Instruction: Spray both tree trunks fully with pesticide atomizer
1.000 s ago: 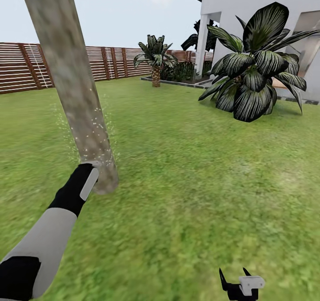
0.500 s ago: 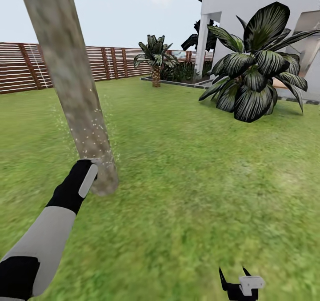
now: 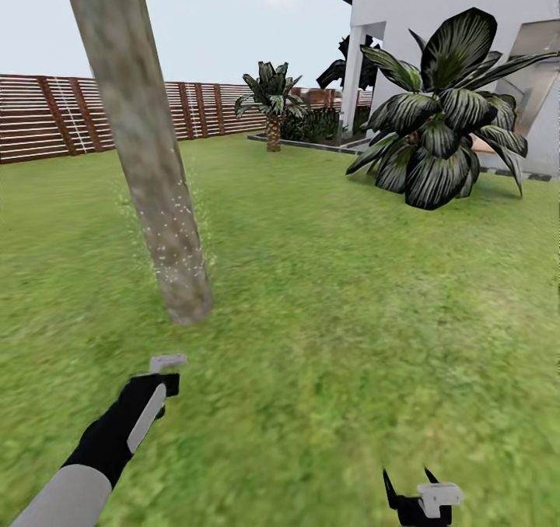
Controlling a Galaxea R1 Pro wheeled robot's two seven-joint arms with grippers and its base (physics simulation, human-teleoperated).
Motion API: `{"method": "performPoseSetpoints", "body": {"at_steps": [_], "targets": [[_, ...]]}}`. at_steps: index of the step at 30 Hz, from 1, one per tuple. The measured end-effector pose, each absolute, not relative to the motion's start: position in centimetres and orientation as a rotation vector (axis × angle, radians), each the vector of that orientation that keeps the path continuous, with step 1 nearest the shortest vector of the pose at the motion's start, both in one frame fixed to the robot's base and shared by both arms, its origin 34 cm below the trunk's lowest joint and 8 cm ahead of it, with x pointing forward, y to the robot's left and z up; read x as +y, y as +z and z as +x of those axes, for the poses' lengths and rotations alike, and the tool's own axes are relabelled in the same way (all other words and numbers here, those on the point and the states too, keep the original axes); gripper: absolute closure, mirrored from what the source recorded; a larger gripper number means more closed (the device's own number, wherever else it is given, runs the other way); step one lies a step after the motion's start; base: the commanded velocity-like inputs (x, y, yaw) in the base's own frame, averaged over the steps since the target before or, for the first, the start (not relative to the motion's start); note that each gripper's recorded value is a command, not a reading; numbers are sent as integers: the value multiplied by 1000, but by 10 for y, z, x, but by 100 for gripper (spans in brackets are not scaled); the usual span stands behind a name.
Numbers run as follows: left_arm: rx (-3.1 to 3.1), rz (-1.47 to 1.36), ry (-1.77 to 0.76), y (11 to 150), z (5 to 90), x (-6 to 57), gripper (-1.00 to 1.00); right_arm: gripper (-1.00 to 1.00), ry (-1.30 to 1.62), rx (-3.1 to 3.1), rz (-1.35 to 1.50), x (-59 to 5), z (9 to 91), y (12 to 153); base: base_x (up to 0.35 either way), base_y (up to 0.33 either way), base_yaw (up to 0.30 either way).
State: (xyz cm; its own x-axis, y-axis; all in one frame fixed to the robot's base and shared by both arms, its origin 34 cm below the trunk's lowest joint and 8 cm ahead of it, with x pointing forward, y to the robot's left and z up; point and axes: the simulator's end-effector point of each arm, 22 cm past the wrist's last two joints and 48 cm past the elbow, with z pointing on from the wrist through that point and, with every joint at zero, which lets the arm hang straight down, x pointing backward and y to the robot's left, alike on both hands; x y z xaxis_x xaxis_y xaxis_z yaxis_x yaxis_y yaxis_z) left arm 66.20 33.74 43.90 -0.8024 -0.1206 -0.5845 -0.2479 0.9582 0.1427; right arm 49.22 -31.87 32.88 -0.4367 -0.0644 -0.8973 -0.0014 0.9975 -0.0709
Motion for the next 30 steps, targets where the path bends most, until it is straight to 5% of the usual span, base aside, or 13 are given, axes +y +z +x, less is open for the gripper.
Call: {"method": "performPoseSetpoints", "body": {"at_steps": [9, 13, 20, 30], "targets": [[2486, 617, -253, 395, 619, 256, 100, -100, -48, 2057, -90, -309, 494, 323, -324, 0, 0], [2481, 949, -415, 363, 566, 239, 100, -100, 24, 2058, -241, -269, 589, 348, -54, 0, 0], [2542, 1248, -626, 344, 499, 226, 100, -100, 566, 1971, -685, -123, 631, 404, -3, 0, 0], [2543, 1335, -697, 346, 490, 190, 100, -100, 747, 1986, -943, -101, 599, 407, 0, 0, 0]]}}
